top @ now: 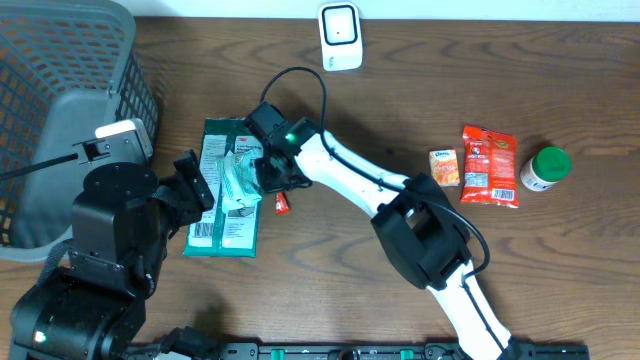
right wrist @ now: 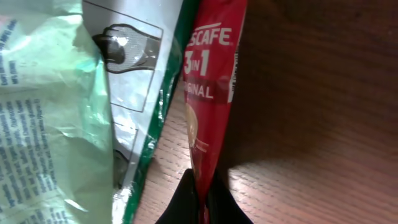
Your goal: Scan the item barcode
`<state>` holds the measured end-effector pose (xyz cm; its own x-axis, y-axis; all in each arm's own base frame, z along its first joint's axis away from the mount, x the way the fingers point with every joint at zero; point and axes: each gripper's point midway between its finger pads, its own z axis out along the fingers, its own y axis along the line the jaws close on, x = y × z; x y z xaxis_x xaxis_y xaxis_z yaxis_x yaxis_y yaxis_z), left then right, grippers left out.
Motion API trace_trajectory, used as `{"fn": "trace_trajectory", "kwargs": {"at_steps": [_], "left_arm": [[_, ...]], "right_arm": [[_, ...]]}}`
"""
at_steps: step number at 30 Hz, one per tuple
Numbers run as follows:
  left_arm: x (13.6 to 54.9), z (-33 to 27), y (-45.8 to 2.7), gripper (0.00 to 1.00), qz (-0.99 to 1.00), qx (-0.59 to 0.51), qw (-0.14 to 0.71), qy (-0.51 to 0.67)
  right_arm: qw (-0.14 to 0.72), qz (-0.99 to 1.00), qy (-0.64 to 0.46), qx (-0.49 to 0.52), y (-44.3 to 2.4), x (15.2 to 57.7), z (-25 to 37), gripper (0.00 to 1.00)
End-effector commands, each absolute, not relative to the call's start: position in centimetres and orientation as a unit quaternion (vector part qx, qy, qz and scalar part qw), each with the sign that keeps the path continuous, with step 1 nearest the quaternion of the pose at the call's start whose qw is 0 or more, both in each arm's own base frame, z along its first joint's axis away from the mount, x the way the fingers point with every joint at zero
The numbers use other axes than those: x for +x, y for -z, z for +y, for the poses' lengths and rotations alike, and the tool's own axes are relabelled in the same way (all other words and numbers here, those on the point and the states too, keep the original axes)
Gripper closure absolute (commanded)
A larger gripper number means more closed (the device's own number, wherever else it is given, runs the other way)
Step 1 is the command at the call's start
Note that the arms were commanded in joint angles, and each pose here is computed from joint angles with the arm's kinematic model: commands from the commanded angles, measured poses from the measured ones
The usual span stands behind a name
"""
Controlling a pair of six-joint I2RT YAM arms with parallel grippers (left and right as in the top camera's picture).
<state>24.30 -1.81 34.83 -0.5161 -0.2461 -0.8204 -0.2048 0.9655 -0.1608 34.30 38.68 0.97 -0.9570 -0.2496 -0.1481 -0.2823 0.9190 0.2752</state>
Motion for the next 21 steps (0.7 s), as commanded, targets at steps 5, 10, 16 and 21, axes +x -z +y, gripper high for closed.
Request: {"fn": "trace_trajectory", "kwargs": {"at_steps": [5,10,16,21], "left_arm": [[24.2,-1.5,-35.0,0.18,0.869,-0.129,0.478,0.015],[24.2,-1.5,-35.0,0.18,0.869,-0.129,0.478,0.015],[24.2,-1.5,-35.0,0.18,0.869,-0.129,0.478,0.015],[24.2,-1.5,-35.0,0.18,0.869,-0.129,0.478,0.015]], "right_arm": [[0.044,0.937,-0.244,-0.248,-6.6,35.3,36.4,0.99],[0.005,0.870,-0.384,-0.309,-10.4,34.7,33.6,0.99],[-0.002,0.945,-0.211,-0.248,-6.5,37.3,26.2,0.99],[0.061,0.985,0.090,-0.134,-5.2,40.0,19.1,0.99]]}}
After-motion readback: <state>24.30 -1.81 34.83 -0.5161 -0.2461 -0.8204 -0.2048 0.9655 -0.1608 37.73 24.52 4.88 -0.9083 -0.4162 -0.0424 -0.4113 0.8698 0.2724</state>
